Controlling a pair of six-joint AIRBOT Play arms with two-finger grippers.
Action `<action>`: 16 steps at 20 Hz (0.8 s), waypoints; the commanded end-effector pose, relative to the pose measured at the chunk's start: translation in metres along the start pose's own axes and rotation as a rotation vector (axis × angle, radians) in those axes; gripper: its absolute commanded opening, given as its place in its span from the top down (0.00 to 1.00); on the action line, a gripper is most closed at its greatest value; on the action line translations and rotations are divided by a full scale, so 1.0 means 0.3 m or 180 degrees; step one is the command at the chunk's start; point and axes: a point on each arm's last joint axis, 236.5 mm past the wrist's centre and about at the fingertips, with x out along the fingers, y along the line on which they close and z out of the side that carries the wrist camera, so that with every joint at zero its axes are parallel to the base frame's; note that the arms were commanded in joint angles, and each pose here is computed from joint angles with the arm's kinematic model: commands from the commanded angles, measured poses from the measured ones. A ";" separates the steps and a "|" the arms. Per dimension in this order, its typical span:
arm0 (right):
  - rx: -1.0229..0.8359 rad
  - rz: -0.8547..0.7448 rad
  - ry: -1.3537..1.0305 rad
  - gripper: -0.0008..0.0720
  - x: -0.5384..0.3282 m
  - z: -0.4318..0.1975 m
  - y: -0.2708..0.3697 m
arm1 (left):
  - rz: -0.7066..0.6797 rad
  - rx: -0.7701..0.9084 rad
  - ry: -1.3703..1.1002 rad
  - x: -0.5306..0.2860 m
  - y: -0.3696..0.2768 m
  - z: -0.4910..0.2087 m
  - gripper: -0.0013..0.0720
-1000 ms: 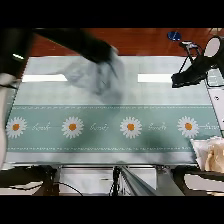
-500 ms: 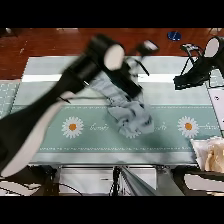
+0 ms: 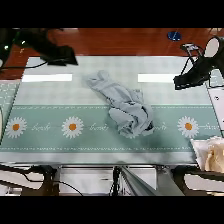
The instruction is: Fold the shirts.
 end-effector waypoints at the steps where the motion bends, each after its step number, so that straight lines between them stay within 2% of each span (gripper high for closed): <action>1: 0.0001 0.0000 -0.0068 0.34 0.000 0.017 0.000 | -0.0500 -0.0866 0.0216 0.074 0.152 -0.091 0.00; 4: 0.0004 0.0031 -0.0087 0.34 0.000 0.022 0.008 | -0.0558 -0.1167 0.0245 0.221 0.193 -0.151 0.00; 7: 0.0010 0.0092 -0.0127 0.34 -0.001 0.032 0.024 | -0.0947 -0.1227 0.0031 0.285 0.102 -0.114 0.00; 16: 0.0019 0.0129 -0.0186 0.34 -0.002 0.046 0.032 | -0.1086 -0.0716 0.0676 0.515 -0.232 -0.297 0.00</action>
